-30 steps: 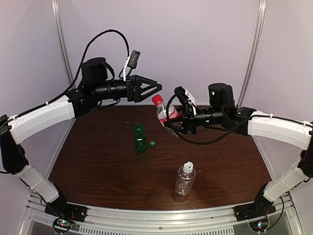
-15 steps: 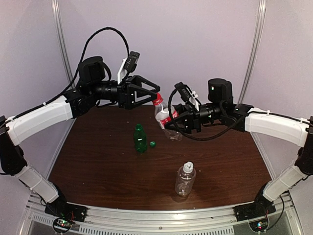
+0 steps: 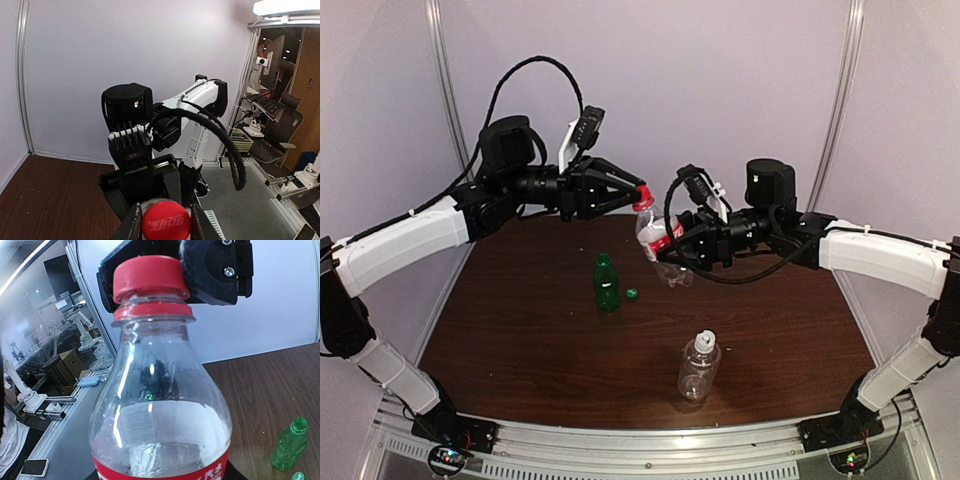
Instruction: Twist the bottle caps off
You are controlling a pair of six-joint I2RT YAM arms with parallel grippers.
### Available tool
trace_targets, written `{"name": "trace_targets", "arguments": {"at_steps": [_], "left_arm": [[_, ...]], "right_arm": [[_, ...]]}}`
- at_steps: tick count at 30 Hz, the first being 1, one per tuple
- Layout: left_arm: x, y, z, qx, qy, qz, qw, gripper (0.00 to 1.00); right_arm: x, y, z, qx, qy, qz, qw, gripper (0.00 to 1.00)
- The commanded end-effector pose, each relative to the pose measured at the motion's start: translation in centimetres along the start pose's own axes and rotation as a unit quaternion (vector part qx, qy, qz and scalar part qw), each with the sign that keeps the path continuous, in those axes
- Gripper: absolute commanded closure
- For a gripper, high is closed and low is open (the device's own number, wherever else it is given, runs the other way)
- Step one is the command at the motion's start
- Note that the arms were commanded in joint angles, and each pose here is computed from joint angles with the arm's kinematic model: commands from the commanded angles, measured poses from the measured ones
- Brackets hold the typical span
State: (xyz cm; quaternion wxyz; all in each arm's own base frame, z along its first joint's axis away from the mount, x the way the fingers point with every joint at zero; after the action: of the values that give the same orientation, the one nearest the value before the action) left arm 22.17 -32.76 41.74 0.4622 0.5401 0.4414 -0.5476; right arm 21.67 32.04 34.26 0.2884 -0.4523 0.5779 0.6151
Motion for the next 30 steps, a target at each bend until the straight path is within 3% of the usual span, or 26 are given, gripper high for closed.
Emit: {"name": "trace_targets", "arguments": {"at_steps": [1,8,14,20,24,30], "left_arm": [[-0.5,0.4,-0.1,-0.014,-0.011,0.012,1.0,0.78],[-0.9,2.7,-0.5,-0.141,-0.012,-0.045,0.989,0.84],[-0.4,5.4,-1.2,-0.292,-0.028,-0.137,0.946,0.82],[0.3,6.9,-0.9,-0.326,-0.017,-0.166,0.931,0.8],[0.9,7.3,-0.5,-0.319,-0.013,-0.175,0.932,0.75],[0.8,6.8,-0.2,-0.293,-0.018,-0.15,0.944,0.67]], "right_arm": [[-1.4,-0.8,-0.4,0.052,-0.02,-0.016,0.998,0.53],[-2.5,-3.5,-2.5,0.248,-0.062,-0.035,0.966,0.54],[-2.8,-4.6,-4.7,0.388,-0.1,-0.081,0.912,0.53],[-2.3,-5.1,-5.5,0.456,-0.11,-0.12,0.875,0.52],[-2.1,-5.3,-5.4,0.464,-0.105,-0.127,0.87,0.53],[-1.8,-4.5,-4.7,0.425,-0.087,-0.136,0.891,0.55]]}}
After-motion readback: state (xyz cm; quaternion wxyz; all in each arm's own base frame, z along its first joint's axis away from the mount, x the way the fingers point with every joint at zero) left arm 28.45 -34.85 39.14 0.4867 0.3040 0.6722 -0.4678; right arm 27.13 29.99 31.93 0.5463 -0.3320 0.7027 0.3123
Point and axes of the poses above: each gripper's point midway between its finger pads, its own z axis out along the fingers, its own y axis along the line the jaws close on, x = y × z, the point moved 6 cm from there along -z, back along the fingers, and after that the axes turned 10 degrees about z, right-handed, at the moved point
